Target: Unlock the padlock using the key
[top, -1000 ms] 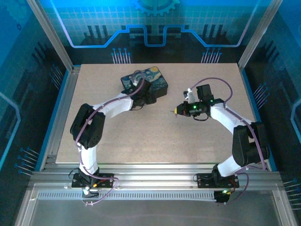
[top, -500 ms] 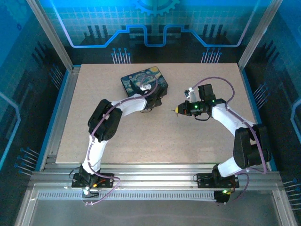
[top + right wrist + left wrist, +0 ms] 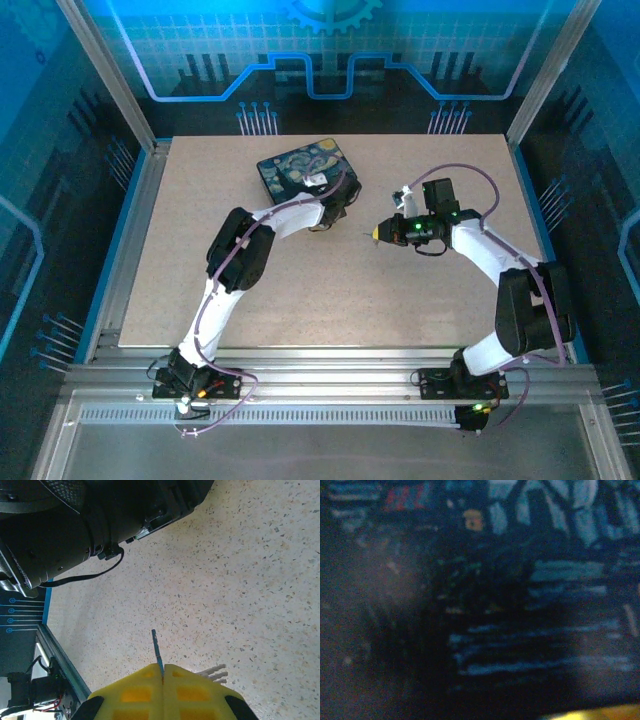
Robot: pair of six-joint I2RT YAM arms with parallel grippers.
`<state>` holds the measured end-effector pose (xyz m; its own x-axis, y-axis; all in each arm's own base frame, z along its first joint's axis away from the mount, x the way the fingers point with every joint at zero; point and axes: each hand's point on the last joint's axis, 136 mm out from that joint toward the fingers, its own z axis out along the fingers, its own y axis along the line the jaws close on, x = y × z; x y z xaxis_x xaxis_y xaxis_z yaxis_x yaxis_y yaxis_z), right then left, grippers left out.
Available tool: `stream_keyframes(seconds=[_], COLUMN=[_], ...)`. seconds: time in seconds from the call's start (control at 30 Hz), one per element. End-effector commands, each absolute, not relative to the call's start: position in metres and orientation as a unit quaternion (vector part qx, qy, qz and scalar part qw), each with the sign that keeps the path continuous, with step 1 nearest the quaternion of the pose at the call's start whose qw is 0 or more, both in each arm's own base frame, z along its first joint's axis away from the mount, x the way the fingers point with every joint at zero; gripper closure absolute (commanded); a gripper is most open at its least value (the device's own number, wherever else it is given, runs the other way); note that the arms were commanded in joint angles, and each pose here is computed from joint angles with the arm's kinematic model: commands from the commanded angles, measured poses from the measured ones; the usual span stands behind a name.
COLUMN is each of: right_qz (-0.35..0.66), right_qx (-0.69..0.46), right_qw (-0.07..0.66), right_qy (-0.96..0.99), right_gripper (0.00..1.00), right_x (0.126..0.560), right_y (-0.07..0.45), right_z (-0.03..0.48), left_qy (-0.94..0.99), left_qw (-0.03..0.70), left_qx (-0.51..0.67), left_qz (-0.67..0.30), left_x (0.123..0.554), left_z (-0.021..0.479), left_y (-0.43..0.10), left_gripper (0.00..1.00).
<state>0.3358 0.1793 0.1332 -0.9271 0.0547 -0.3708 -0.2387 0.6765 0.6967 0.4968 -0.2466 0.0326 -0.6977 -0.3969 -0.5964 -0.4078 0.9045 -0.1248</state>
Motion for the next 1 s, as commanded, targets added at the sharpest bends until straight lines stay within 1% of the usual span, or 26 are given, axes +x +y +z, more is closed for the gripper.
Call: stream_keyframes(seconds=[0.0,0.1,0.23,0.33,0.53,0.73,0.83,0.97], right_qz=[0.407,0.407,0.409,0.408,0.404,0.405,0.405,0.411], right_qx=[-0.055,-0.054,-0.053,-0.054,-0.057,-0.056,-0.055,-0.057], right_qw=[0.184,0.18,0.177,0.176,0.175,0.18,0.181,0.184], right_qy=[0.893,0.894,0.894,0.894,0.896,0.895,0.895,0.891], right_gripper=[1.0,1.0,1.0,1.0,1.0,1.0,1.0,1.0], right_x=[0.338,0.338,0.337,0.336,0.332,0.331,0.331,0.333], right_y=[0.176,0.176,0.175,0.175,0.173,0.173,0.173,0.175], right_z=[0.13,0.126,0.124,0.123,0.122,0.127,0.132,0.145], left_qy=[0.916,0.916,0.916,0.917,0.924,0.947,0.961,0.978], left_qw=[0.329,0.324,0.323,0.324,0.319,0.288,0.25,0.187], left_qx=[-0.228,-0.235,-0.237,-0.233,-0.209,-0.145,-0.115,-0.076], left_qz=[0.031,0.027,0.026,0.026,0.02,0.012,0.001,-0.048], left_x=[0.504,0.506,0.507,0.508,0.501,0.478,0.454,0.416], left_z=[0.036,0.033,0.033,0.034,0.046,0.083,0.098,0.117], left_y=[-0.237,-0.235,-0.234,-0.233,-0.234,-0.235,-0.235,-0.248], left_gripper=[0.49,0.56,0.64,0.74,0.87,0.93,0.93,0.94])
